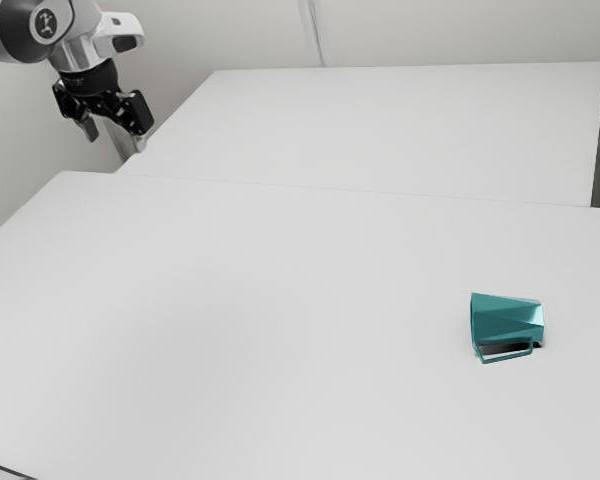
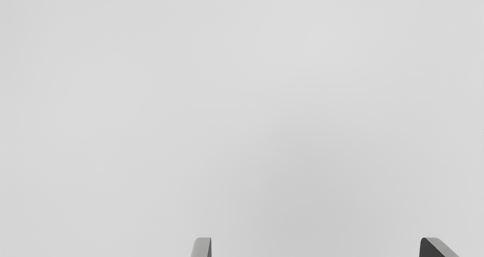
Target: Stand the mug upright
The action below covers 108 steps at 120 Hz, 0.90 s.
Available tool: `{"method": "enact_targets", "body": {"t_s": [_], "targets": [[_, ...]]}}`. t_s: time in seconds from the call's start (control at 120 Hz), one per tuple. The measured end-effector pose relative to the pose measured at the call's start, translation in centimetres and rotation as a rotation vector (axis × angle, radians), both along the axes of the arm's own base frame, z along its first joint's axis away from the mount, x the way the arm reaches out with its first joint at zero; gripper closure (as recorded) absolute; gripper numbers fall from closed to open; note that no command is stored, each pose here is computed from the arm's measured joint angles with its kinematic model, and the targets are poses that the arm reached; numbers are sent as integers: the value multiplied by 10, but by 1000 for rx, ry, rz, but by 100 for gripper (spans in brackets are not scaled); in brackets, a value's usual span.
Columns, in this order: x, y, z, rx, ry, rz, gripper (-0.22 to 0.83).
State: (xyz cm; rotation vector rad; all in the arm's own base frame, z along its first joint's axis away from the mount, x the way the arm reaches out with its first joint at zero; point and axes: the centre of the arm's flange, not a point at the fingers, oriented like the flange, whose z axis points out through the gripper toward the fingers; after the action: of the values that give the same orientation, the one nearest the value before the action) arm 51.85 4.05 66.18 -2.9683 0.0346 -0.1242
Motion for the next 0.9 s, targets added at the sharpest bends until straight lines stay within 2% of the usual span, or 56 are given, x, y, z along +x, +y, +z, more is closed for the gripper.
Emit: {"method": "enact_targets", "body": {"t_s": [0.208, 0.4, 0.5, 0.692, 0.792, 0.9], "targets": [[4, -4, -7, -7, 1, -42, 0], [24, -25, -56, -76, 43, -93, 0], [32, -38, -73, -155, 34, -109, 0], [47, -77, -131, -329, 98, -118, 0], [45, -98, -168, -429, 141, -89, 0], [44, -124, -186, -500, 162, -61, 0]]}}
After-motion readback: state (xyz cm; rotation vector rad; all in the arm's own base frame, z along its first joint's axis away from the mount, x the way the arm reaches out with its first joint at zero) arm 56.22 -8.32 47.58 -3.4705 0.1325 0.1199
